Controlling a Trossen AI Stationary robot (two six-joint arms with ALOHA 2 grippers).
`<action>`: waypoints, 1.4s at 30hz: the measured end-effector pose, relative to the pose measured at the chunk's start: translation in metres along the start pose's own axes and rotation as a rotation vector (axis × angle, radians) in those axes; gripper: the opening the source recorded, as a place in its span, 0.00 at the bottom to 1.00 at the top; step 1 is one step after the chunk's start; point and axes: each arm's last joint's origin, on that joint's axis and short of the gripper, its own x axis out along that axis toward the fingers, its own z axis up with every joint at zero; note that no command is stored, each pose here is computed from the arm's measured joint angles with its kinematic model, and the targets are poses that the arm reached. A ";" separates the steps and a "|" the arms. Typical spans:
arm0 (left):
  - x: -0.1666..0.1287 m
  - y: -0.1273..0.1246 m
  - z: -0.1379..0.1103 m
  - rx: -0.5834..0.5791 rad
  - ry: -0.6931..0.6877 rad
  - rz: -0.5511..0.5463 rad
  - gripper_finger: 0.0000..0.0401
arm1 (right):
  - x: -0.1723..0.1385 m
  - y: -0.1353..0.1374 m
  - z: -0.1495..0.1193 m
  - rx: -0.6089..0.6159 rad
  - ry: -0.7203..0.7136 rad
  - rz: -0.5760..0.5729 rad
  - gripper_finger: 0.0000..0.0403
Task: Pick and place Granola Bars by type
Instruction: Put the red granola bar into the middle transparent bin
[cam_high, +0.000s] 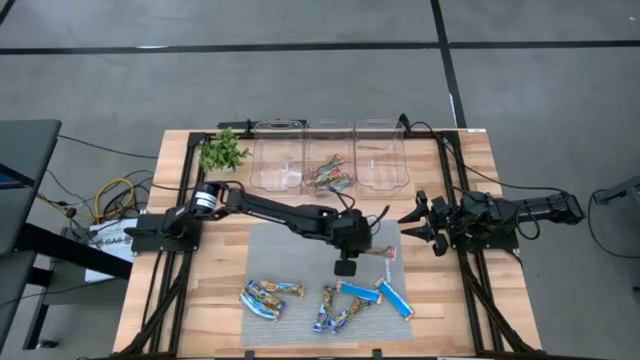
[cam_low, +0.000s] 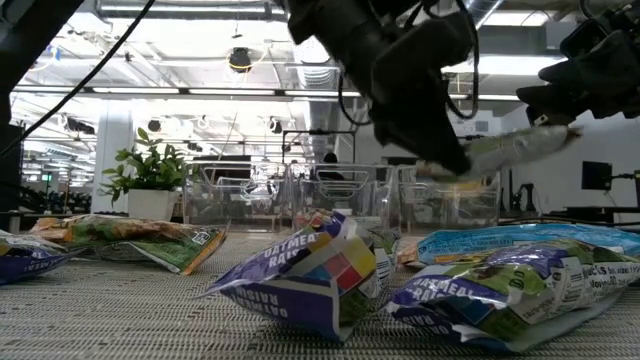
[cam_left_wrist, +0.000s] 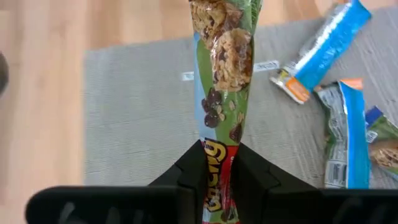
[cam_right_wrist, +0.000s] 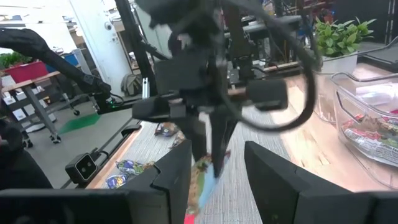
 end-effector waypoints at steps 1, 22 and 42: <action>-0.003 0.003 0.003 -0.003 0.011 0.019 0.12 | 0.000 0.000 0.000 0.000 0.000 0.000 0.35; -0.136 0.103 0.043 -0.143 0.333 0.354 0.12 | 0.000 0.000 0.000 0.000 0.000 0.000 0.36; -0.124 0.179 -0.001 -0.241 0.445 0.438 0.12 | 0.000 0.000 0.000 0.000 0.001 0.000 0.35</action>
